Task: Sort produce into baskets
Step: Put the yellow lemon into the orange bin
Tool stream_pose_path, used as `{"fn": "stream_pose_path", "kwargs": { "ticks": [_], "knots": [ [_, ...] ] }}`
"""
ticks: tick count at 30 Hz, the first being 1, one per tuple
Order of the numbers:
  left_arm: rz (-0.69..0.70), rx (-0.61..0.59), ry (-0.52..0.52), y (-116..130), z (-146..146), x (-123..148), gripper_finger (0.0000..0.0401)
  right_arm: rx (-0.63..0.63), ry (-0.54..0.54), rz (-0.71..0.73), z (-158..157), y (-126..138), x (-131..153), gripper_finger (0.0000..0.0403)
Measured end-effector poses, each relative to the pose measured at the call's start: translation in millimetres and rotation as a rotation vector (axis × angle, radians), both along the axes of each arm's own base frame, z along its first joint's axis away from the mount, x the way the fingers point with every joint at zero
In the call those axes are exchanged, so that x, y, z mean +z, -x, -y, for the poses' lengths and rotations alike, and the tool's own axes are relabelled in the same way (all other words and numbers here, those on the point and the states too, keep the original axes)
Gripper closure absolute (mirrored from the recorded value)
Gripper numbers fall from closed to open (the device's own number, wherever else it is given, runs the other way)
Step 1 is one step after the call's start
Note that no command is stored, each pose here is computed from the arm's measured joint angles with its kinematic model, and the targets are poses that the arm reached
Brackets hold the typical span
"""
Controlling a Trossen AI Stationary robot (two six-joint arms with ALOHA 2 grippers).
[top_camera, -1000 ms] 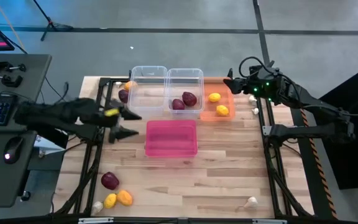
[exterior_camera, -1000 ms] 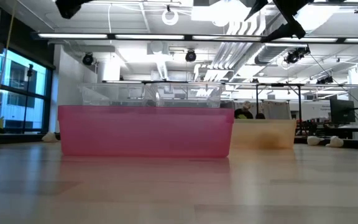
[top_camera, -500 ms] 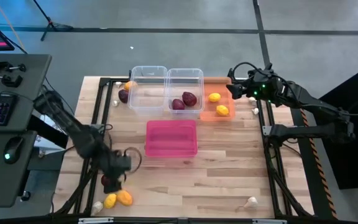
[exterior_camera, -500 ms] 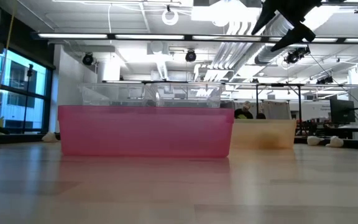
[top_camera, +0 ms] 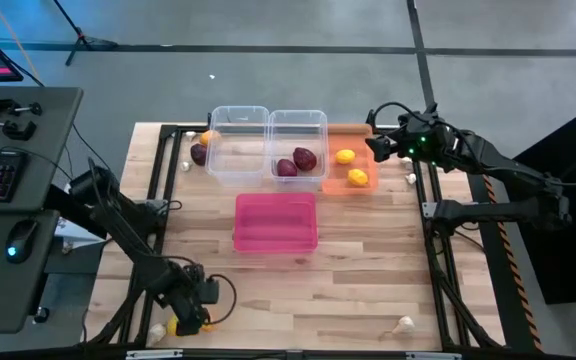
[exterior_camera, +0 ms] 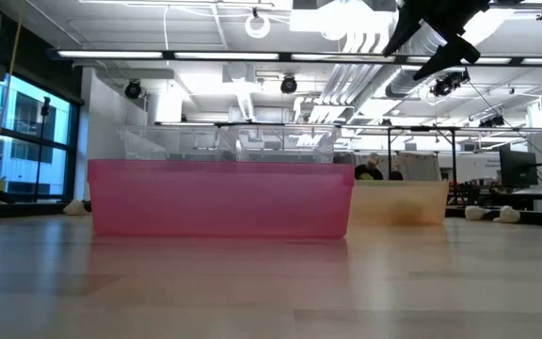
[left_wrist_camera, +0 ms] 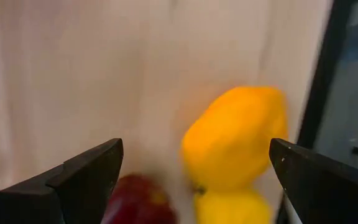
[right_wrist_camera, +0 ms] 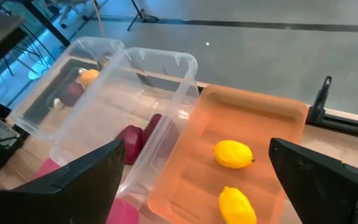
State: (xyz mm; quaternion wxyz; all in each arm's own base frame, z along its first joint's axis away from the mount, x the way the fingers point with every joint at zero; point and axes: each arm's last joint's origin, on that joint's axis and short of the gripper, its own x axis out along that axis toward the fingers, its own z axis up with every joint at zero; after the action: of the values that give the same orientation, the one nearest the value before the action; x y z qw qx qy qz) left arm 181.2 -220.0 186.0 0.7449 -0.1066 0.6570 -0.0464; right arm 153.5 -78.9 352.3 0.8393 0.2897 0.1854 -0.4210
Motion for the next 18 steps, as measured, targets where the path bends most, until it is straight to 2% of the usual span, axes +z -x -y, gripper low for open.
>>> {"fn": "stream_pose_path", "kwargs": {
  "ticks": [3,8,14,18],
  "knots": [
    [0.022,-0.020,0.031,-3,10,0,0.0011,0.000,-0.008,-0.018,0,1,-1,0.0018],
    [0.036,-0.105,0.006,2,23,-1,0.0011,0.000,-0.011,-0.024,-1,1,-2,0.0018],
    [0.013,-0.205,-0.045,8,36,-21,0.0011,-0.001,-0.010,-0.025,-1,1,-2,0.0018],
    [-0.001,-0.214,-0.048,2,39,-34,0.0011,-0.002,-0.010,-0.025,-1,1,-2,0.0018]
  ]
}}
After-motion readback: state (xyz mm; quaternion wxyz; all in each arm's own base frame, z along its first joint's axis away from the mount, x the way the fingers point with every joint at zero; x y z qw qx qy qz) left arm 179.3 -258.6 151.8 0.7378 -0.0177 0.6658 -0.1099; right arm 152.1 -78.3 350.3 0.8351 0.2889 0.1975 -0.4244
